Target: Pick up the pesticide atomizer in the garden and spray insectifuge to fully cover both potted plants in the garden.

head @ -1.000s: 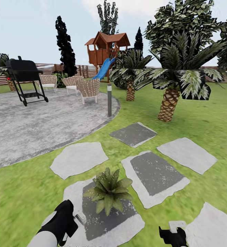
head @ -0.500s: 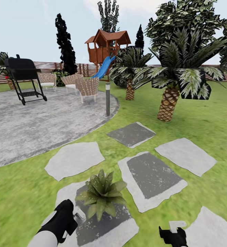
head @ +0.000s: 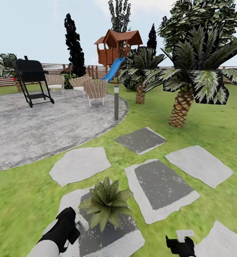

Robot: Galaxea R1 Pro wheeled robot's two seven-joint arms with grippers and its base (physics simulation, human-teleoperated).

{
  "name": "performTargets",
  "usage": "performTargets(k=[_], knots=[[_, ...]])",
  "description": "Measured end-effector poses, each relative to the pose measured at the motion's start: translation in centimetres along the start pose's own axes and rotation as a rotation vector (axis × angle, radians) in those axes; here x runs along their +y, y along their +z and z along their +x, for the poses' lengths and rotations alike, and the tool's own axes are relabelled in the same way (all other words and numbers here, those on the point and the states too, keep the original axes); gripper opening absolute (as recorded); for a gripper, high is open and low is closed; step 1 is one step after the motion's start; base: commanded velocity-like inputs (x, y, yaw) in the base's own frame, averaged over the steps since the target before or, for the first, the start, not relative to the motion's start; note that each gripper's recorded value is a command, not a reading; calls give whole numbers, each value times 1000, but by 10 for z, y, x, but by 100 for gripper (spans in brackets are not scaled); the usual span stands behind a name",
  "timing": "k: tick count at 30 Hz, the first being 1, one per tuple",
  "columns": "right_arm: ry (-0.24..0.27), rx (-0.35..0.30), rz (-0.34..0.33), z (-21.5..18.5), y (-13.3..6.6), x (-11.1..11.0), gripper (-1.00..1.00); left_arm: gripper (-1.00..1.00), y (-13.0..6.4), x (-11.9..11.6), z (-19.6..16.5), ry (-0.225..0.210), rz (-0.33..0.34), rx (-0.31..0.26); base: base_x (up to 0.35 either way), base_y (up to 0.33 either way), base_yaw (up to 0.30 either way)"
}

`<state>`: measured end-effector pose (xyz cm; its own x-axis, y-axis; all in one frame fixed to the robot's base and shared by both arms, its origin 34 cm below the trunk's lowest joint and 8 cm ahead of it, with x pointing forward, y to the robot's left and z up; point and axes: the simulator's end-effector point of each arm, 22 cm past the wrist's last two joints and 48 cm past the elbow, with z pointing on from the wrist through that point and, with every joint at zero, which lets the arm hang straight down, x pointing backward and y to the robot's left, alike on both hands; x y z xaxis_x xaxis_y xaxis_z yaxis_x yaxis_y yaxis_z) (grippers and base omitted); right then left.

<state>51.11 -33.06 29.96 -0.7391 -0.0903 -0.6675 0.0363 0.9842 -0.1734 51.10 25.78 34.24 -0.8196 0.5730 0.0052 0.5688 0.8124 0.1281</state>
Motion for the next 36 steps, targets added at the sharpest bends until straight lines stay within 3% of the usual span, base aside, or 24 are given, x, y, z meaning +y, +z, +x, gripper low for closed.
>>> performTargets(k=[11, 23, 29, 36], knots=[[-2, 10, -2, 5, 1, 1, 100, -100, 5, -12, 0, 15, 21, 9, 0, 0, 210], [-1, 10, 0, 5, 1, 0, 100, -100, 12, -23, 7, 35, 42, 34, 0, 0, 14], [-2, 10, 1, 5, 1, 0, 100, -100, 12, -20, 7, 32, 38, 31, -115, -65, 18], [-1, 9, 1, 5, 1, 0, 100, -100, 10, -18, 5, 24, 32, 26, -129, -5, 241]])
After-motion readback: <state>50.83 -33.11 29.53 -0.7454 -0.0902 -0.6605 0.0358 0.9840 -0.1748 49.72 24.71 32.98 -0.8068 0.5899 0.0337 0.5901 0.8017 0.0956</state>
